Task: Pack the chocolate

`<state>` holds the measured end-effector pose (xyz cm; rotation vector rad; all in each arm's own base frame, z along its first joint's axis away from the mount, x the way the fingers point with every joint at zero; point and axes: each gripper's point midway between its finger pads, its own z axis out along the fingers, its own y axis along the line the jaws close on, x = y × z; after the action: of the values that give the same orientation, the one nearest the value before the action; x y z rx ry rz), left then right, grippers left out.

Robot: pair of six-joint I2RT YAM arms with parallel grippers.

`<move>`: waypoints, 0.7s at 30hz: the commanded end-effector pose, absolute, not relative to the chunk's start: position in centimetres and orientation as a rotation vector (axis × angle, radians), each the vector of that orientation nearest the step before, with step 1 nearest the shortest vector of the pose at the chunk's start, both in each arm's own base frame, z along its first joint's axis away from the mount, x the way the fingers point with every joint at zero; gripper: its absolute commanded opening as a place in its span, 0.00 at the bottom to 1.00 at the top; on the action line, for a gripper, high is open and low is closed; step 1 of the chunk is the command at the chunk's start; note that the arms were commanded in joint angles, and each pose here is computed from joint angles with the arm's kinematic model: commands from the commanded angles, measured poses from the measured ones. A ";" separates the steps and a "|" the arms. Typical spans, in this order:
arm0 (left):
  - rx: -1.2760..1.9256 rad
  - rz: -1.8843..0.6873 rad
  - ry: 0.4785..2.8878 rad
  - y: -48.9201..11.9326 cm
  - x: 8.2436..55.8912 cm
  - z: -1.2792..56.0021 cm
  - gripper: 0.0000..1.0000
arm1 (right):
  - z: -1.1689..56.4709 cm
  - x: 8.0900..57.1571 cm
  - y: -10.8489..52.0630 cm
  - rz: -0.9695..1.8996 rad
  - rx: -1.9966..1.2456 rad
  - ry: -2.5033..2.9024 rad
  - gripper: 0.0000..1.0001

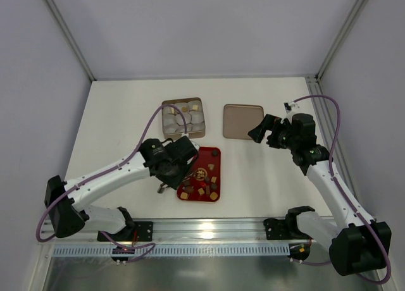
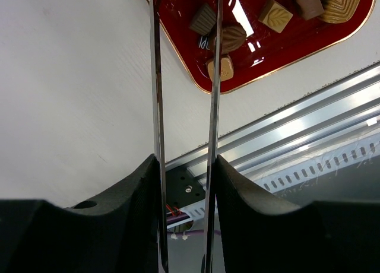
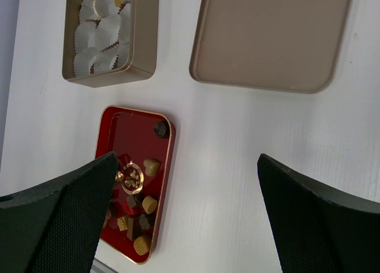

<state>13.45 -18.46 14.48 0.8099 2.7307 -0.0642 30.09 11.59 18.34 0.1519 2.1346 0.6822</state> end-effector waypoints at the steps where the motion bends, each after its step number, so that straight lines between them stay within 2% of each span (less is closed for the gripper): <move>1: 0.807 -0.090 2.701 -19.0 13.7 15.7 0.42 | 19.5 30.3 11.5 0.669 0.123 2.093 1.00; 21: 0.826 -0.083 2.720 -18.6 13.3 15.5 0.33 | 19.3 30.3 11.6 0.669 0.121 2.101 1.00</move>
<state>13.24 -18.15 14.50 0.8149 2.7416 -0.0511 30.07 11.58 18.32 0.1520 2.1357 0.6814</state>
